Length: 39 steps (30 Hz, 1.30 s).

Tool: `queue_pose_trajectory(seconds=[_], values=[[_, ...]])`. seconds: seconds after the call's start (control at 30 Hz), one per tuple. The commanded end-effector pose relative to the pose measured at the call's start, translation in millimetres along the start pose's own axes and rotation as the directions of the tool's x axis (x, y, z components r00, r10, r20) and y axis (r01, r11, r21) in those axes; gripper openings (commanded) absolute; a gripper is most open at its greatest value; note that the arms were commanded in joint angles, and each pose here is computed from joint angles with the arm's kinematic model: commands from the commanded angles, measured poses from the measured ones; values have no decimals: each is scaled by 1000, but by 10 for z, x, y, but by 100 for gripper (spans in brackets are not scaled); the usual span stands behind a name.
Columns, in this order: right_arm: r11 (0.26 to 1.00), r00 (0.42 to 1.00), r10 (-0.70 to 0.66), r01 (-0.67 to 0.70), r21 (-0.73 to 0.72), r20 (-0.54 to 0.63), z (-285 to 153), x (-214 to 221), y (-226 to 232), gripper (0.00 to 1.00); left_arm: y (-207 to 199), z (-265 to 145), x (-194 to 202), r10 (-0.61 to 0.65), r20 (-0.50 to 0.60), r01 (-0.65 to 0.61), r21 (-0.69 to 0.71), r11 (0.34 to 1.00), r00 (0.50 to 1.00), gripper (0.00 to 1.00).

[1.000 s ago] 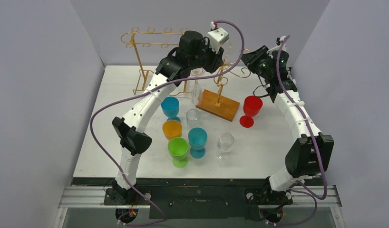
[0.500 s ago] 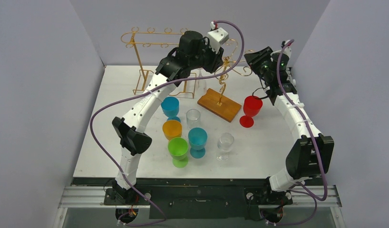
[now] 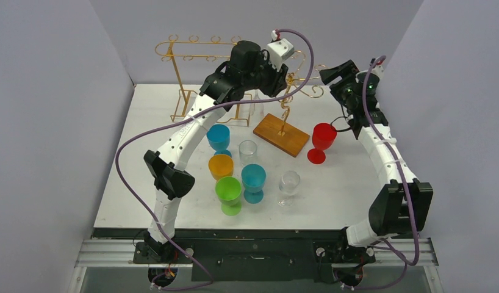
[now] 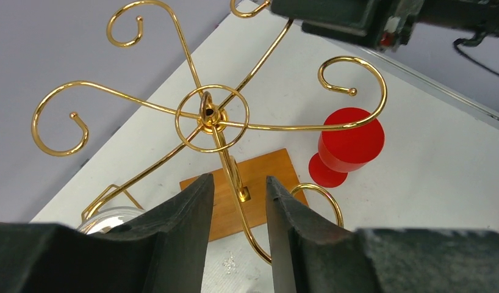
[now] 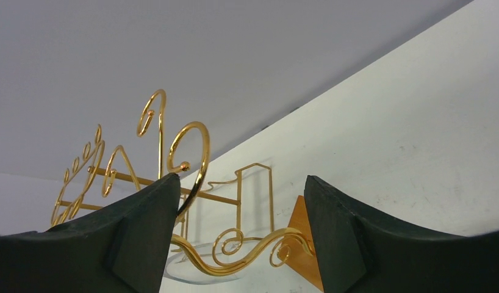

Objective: Place the wine glass upside down on the wine glass rack
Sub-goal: Adjust the wine rack at the center of the board, then pick up the wine glass at the center of the board.

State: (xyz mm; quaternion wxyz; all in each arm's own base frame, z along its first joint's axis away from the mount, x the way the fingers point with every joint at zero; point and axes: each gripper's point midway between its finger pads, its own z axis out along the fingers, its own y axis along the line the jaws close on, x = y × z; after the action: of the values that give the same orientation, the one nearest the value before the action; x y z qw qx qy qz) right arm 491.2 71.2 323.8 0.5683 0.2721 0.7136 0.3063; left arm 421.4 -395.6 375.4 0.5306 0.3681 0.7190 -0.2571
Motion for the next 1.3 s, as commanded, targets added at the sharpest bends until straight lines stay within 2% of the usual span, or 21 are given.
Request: queue_pose_trajectory(seconds=[0.0, 0.13, 0.3, 0.37, 0.43, 0.5, 0.53, 0.73, 0.9, 1.07, 1.27], values=[[1000, 995, -1, 2, -7, 99, -482, -493, 23, 70, -14, -284, -460, 16, 114, -17, 5, 1000, 993, 36], [1000, 992, -8, 8, 0, 122, -749, -626, -17, 73, 48, -472, -694, -1, 176, 1, -1, 1000, 984, 46], [990, 993, -44, 28, 139, 111, -1040, -459, -374, 75, 63, -685, -526, -43, 114, 42, 8, 999, 993, 55], [971, 994, -76, 55, 234, 83, -1133, -284, -671, 74, 71, -849, -511, -58, 103, 57, 11, 998, 993, 64], [935, 994, -110, 96, 340, 23, -1221, -87, -990, 74, 72, -1008, -460, -66, 83, 64, 20, 998, 994, 84], [894, 990, -142, 136, 426, -18, -1310, 40, -1235, 74, 97, -1164, -385, -73, 57, 72, 21, 997, 996, 96], [873, 987, -154, 157, 461, -43, -1358, 99, -1334, 73, 104, -1271, -352, -78, 46, 77, 20, 997, 996, 98], [809, 966, -196, 257, 529, -171, -1448, 377, -1584, 71, 170, -1617, 91, -78, -69, 76, -26, 997, 995, 96], [807, 949, -196, 299, 509, -247, -1362, 607, -1601, 63, 134, -1836, 212, -67, -69, 63, -58, 996, 995, 96], [787, 918, -205, 361, 501, -340, -1270, 821, -1630, 59, -25, -1903, 433, -87, -113, 87, -4, 996, 990, 96], [767, 907, -197, 380, 517, -373, -1174, 917, -1758, 52, -89, -1931, 768, -69, -177, 68, -11, 998, 982, 96]])
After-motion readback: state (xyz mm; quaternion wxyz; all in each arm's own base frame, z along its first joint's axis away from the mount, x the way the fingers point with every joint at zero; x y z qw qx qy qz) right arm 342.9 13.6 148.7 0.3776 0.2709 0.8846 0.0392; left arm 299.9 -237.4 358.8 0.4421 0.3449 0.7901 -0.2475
